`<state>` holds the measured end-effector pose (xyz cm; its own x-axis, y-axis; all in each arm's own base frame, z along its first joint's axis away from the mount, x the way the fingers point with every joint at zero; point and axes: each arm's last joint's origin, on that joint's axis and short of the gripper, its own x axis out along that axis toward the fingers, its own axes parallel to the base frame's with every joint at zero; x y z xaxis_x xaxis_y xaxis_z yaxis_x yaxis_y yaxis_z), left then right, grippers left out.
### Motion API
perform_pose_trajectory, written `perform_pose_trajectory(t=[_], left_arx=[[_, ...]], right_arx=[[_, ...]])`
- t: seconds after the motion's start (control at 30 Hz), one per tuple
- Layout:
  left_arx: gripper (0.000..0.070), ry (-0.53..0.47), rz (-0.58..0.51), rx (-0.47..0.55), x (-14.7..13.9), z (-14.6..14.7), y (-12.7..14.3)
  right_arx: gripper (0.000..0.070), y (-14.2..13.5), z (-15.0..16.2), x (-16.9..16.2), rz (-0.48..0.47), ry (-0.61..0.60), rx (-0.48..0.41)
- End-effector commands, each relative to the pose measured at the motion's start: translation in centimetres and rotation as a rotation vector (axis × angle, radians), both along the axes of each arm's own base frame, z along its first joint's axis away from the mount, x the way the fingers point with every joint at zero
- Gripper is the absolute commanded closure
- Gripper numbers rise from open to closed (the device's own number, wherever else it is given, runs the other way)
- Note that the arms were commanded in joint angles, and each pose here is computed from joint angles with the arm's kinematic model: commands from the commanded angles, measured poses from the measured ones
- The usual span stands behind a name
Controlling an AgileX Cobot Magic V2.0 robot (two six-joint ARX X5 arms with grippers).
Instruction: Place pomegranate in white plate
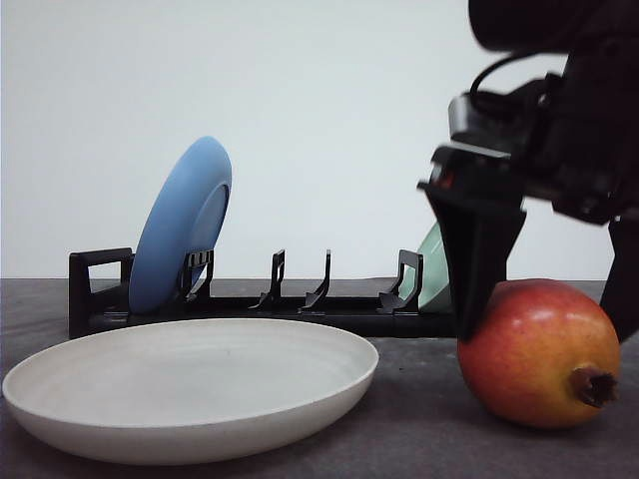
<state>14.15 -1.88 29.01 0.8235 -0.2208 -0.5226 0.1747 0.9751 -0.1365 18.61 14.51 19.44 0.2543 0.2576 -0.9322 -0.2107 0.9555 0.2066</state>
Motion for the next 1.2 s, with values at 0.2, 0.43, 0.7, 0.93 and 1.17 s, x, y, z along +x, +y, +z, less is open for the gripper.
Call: perform_pose_trajectory(t=[0.2, 0.43, 0.7, 0.93, 1.17], left_arx=[[0.0340, -0.010, -0.006, 0.009, 0.1, 0.1, 0.0], [0.0340, -0.011, -0.006, 0.009, 0.1, 0.1, 0.0], [0.0341, -0.011, -0.005, 0.009, 0.1, 0.1, 0.0], [0.0340, -0.011, -0.005, 0.009, 0.1, 0.1, 0.0], [0.0341, -0.010, -0.005, 0.010, 0.1, 0.1, 0.0]], right_arx=[[0.0177, 0.8, -0.6, 0.4, 0.014, 0.045, 0.009], [0.0202, 0.8, 0.0, 0.2, 0.083, 0.080, 0.023], [0.0202, 3.0, 2.9, 0.6, 0.263, 0.028, 0.030], [0.0202, 7.6, 4.1, 2.2, 0.393, -0.010, 0.035], [0.0203, 12.8, 3.1, 3.8, 0.509, -0.025, 0.024]])
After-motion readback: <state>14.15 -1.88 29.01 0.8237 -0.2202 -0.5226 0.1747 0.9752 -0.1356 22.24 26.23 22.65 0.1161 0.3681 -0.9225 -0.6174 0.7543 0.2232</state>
